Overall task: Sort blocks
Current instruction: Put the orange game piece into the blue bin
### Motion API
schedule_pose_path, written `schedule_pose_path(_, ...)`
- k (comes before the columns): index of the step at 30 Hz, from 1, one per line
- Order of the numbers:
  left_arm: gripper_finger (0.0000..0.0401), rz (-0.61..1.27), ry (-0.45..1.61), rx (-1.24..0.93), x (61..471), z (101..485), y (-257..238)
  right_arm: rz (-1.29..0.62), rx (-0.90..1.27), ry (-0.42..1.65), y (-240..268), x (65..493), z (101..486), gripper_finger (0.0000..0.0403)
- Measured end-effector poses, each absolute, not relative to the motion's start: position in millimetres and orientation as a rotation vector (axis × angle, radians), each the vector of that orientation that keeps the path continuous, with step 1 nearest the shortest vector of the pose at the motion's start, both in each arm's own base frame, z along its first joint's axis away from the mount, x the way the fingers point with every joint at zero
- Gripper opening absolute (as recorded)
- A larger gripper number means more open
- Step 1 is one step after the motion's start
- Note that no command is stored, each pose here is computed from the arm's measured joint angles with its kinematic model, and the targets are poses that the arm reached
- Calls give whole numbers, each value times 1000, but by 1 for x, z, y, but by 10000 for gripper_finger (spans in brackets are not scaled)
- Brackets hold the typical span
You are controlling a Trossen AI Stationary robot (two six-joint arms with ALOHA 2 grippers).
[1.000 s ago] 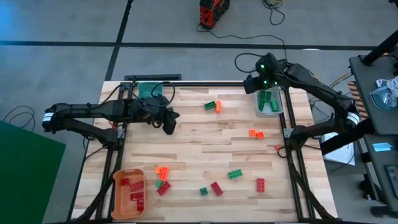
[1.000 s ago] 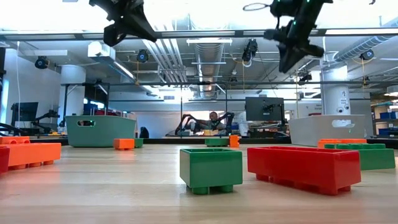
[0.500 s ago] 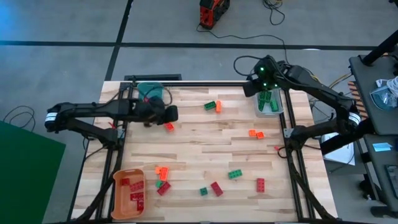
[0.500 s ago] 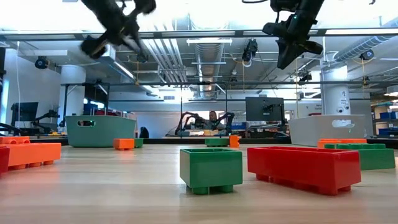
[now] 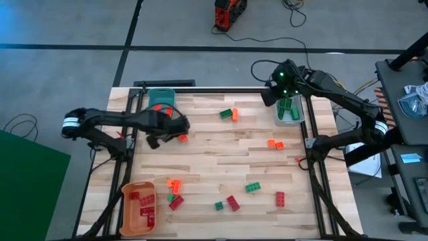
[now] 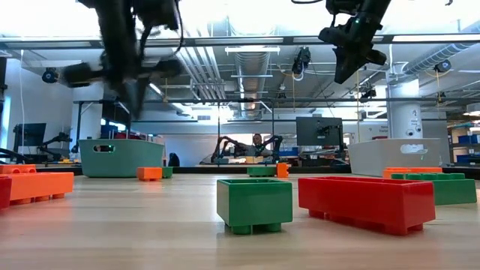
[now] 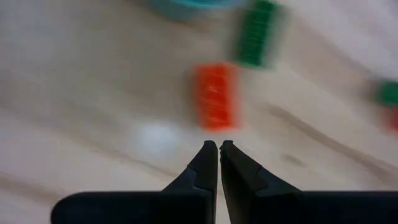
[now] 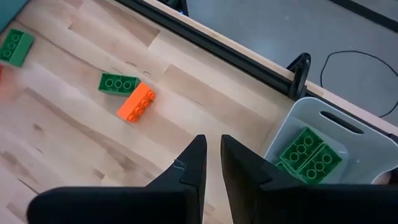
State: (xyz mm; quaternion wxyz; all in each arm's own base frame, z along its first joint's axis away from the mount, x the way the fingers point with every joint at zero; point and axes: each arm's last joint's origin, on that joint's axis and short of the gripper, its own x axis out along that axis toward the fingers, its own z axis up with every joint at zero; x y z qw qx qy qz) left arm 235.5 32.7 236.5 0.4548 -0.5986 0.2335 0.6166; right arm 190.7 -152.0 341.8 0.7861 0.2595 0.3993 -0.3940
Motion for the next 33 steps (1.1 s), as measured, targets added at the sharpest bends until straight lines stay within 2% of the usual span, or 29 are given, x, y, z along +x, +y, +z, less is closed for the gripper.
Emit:
schedule_pose_path(3,2,1592,624,-1459,235,230,32,-843,548,866,-152,191,342,38)
schedule_pose_path(7,23,1534,585,-1479,242,229,33,-832,528,874,-152,191,342,38)
schedule_pose_path(17,139,1554,484,-1552,267,207,41,-801,463,867,-154,193,343,38)
schedule_pose_path(22,185,1653,514,-1540,270,190,47,-769,460,872,-153,193,343,38)
schedule_pose_path(26,202,1673,543,-1542,271,184,51,-764,454,875,-153,193,343,38)
schedule_pose_path(33,206,1710,563,-1514,273,171,63,-762,450,877,-153,193,343,38)
